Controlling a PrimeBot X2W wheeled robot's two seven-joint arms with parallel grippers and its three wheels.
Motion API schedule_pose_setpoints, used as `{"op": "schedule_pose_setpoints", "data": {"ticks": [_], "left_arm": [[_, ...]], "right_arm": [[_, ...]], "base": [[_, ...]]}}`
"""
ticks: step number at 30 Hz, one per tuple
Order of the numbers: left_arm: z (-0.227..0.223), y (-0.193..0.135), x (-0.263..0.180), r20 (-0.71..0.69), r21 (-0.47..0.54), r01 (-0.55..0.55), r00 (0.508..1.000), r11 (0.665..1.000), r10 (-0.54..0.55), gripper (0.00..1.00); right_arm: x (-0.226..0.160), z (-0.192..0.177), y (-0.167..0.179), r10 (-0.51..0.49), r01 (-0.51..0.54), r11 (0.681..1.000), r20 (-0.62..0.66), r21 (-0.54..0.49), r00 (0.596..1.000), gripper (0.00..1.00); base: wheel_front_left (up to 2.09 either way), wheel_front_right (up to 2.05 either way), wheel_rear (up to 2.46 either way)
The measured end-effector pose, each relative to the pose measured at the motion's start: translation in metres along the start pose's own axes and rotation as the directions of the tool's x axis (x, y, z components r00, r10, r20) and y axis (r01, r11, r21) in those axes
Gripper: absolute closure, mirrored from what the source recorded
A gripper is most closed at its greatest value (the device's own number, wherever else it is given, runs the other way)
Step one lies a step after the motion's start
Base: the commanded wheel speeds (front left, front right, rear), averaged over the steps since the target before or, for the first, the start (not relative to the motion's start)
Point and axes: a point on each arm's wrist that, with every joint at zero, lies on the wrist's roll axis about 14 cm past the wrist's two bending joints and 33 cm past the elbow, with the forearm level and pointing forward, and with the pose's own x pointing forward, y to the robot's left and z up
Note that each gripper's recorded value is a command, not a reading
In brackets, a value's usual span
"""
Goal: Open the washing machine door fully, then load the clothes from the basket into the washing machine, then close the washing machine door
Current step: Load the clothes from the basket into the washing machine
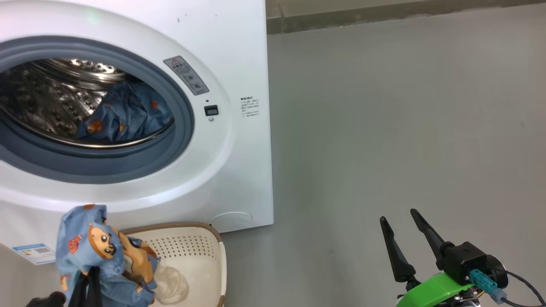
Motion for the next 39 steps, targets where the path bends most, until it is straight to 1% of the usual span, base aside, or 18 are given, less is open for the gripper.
{"op": "schedule_pose_setpoints", "data": {"ticks": [8, 14, 25, 28, 33, 39], "left_arm": [[0.007, -0.001, -0.001, 0.024, -0.01, 0.007, 1.0, 1.0, -0.007, 1.0], [0.006, -0.005, 0.0, 0.02, -0.021, 0.017, 1.0, 1.0, -0.017, 1.0], [0.008, -0.006, 0.002, 0.029, -0.029, 0.02, 0.999, 0.999, -0.019, 1.0], [0.012, -0.003, 0.006, 0.042, -0.05, 0.009, 0.999, 0.999, -0.007, 1.0], [0.03, -0.007, 0.027, 0.099, -0.069, 0.016, 0.995, 0.998, -0.009, 1.0], [0.054, -0.019, 0.066, 0.172, -0.064, 0.044, 0.984, 0.997, -0.033, 1.0]], "right_arm": [[-0.001, 0.004, 0.001, 0.002, -0.002, 1.0, 0.011, 0.004, 1.0, 0.0], [0.0, 0.001, 0.0, -0.005, 0.005, 1.0, 0.005, 0.021, 1.0, 0.0], [0.001, -0.003, -0.001, -0.006, 0.006, 1.0, -0.007, 0.022, 1.0, 0.0], [0.002, -0.006, -0.002, -0.008, 0.008, 1.0, -0.016, 0.023, 1.0, 0.0], [0.006, -0.016, -0.004, -0.012, 0.013, 1.0, -0.042, 0.025, 0.999, 0.0], [0.018, -0.027, -0.008, -0.017, 0.019, 1.0, -0.069, 0.023, 0.997, 0.0]], "base": [[0.0, 0.0, 0.0], [0.0, 0.0, 0.0], [0.0, 0.0, 0.0], [0.0, 0.0, 0.0], [0.0, 0.0, 0.0], [0.0, 0.0, 0.0]]}}
